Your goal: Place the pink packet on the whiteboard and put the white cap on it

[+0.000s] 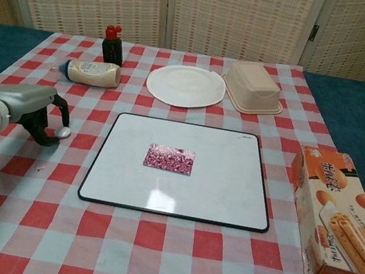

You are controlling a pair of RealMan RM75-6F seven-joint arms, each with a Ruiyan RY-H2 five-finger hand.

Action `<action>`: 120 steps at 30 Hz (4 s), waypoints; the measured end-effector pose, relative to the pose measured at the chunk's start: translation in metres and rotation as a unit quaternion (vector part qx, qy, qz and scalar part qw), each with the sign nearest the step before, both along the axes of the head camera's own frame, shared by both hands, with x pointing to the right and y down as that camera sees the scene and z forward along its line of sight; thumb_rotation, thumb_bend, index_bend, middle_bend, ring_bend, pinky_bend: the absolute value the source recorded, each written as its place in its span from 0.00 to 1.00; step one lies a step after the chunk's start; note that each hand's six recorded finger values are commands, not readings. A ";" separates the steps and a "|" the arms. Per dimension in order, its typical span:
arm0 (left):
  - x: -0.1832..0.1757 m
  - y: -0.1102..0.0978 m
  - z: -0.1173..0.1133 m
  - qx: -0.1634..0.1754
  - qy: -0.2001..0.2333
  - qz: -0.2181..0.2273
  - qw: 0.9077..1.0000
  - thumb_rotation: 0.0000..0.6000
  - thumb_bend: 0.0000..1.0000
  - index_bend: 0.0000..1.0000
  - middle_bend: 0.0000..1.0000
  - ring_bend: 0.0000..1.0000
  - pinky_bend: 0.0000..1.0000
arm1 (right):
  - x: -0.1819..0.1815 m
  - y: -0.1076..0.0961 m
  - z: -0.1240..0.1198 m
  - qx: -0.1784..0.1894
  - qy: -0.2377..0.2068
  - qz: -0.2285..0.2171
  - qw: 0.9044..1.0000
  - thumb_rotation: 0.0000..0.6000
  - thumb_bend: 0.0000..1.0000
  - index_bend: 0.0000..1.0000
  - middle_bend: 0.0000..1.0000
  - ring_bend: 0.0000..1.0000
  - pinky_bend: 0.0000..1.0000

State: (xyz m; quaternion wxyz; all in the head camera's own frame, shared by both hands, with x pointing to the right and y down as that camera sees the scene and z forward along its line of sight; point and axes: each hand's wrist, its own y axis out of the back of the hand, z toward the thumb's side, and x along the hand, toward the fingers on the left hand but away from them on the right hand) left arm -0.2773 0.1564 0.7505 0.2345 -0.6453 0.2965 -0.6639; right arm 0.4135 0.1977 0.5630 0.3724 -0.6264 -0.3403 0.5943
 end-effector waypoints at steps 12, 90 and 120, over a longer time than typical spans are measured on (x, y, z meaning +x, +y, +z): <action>0.001 0.001 0.005 0.004 -0.002 0.001 1.000 1.00 0.34 0.44 1.00 1.00 1.00 | 0.001 -0.001 0.000 0.000 0.000 0.003 1.000 1.00 0.22 0.08 0.03 0.00 0.09; 0.202 0.010 -0.013 0.032 0.056 0.130 0.989 1.00 0.34 0.29 1.00 1.00 1.00 | 0.002 0.001 -0.019 0.028 -0.032 0.003 0.999 1.00 0.22 0.08 0.03 0.00 0.09; 0.012 -0.005 -0.101 0.187 0.129 0.090 0.970 1.00 0.16 0.00 0.00 0.00 0.01 | -0.006 0.004 -0.010 0.016 -0.025 -0.008 1.000 1.00 0.22 0.09 0.03 0.00 0.09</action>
